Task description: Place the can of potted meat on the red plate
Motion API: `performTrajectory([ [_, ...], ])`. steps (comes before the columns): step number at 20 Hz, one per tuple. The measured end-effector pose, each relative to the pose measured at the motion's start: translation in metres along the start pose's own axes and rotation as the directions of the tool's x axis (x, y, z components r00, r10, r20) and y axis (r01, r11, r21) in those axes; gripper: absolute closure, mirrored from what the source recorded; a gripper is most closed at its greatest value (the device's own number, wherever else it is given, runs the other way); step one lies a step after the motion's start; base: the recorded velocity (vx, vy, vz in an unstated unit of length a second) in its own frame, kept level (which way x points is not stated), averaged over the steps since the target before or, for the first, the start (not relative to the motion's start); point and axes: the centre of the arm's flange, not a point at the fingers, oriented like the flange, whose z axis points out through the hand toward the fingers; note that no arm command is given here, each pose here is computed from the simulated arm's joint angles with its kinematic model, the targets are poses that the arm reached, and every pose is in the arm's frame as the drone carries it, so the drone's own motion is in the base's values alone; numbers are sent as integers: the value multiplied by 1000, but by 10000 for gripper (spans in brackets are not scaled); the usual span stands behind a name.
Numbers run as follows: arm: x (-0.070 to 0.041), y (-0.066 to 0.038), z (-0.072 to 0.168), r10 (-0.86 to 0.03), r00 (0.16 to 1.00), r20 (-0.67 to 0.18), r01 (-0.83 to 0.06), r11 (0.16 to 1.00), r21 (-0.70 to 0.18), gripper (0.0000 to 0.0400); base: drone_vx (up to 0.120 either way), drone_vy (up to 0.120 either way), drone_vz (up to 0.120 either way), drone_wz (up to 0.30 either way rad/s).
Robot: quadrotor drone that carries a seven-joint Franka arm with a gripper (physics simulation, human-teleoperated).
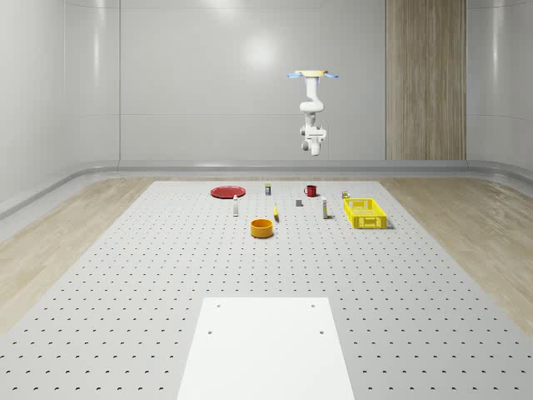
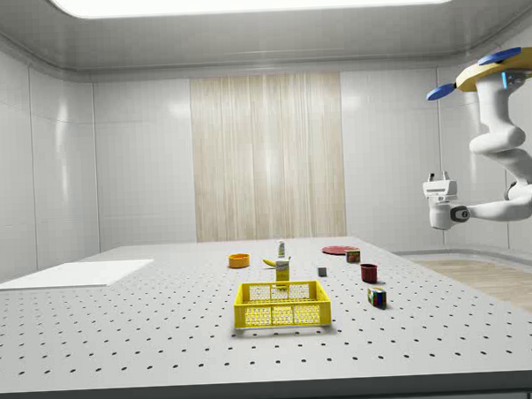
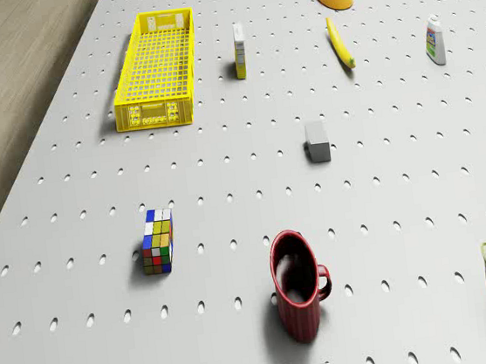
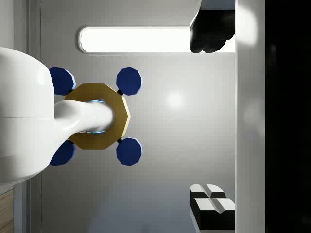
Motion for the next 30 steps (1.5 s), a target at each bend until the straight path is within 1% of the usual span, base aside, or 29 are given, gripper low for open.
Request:
performTrajectory([
  [3, -2, 2, -23, 0, 1000, -2, 0, 1000, 2, 0, 0, 0, 0, 0],
  [8, -2, 2, -56, 0, 1000, -4, 0, 1000, 4, 0, 0, 0, 0, 0],
  [13, -1, 1, -78, 0, 1000, -7, 0, 1000, 7, 0, 0, 0, 0, 0],
  [18, 0, 0, -88, 0, 1000, -10, 0, 1000, 10, 0, 0, 0, 0, 0],
  [30, -1, 0, -93, 0, 1000, -17, 0, 1000, 16, 0, 0, -120, 0, 0],
])
